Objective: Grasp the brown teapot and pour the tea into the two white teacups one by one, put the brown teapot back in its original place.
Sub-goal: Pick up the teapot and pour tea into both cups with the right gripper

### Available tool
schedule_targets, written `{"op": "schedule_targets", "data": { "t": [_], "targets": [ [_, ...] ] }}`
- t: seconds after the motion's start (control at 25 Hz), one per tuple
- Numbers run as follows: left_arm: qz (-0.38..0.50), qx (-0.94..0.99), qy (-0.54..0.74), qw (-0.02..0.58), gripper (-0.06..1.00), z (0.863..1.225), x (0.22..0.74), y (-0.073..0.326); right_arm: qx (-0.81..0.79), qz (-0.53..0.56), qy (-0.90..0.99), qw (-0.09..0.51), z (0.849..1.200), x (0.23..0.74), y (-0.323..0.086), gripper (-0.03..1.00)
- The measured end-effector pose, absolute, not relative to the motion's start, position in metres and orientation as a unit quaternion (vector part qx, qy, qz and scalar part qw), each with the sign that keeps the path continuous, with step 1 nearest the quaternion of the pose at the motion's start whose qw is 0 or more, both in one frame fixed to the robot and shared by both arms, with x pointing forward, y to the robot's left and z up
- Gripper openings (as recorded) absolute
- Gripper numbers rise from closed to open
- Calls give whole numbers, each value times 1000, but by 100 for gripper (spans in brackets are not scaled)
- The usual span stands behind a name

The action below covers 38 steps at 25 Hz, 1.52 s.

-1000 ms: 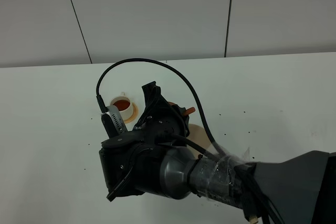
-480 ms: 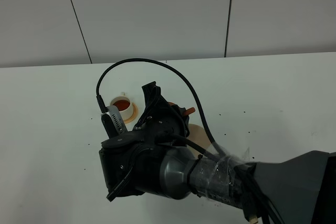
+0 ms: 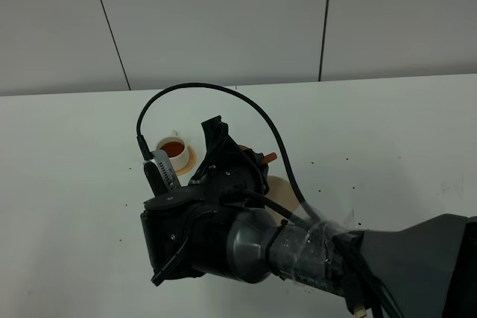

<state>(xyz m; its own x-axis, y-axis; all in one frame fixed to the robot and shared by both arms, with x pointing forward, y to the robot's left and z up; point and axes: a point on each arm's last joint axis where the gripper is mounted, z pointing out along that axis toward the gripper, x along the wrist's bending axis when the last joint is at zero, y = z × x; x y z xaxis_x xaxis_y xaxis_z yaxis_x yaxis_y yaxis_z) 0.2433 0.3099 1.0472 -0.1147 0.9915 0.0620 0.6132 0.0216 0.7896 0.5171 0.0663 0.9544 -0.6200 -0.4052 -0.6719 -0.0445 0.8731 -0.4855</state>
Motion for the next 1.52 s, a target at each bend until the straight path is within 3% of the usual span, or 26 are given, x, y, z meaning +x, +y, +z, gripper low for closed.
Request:
{"op": "schedule_targets", "data": {
  "t": [1.52],
  "targets": [
    [347,607,661,272,24,1047,243,310,-128,-216,874,416,954,517,66,9]
  ]
}}
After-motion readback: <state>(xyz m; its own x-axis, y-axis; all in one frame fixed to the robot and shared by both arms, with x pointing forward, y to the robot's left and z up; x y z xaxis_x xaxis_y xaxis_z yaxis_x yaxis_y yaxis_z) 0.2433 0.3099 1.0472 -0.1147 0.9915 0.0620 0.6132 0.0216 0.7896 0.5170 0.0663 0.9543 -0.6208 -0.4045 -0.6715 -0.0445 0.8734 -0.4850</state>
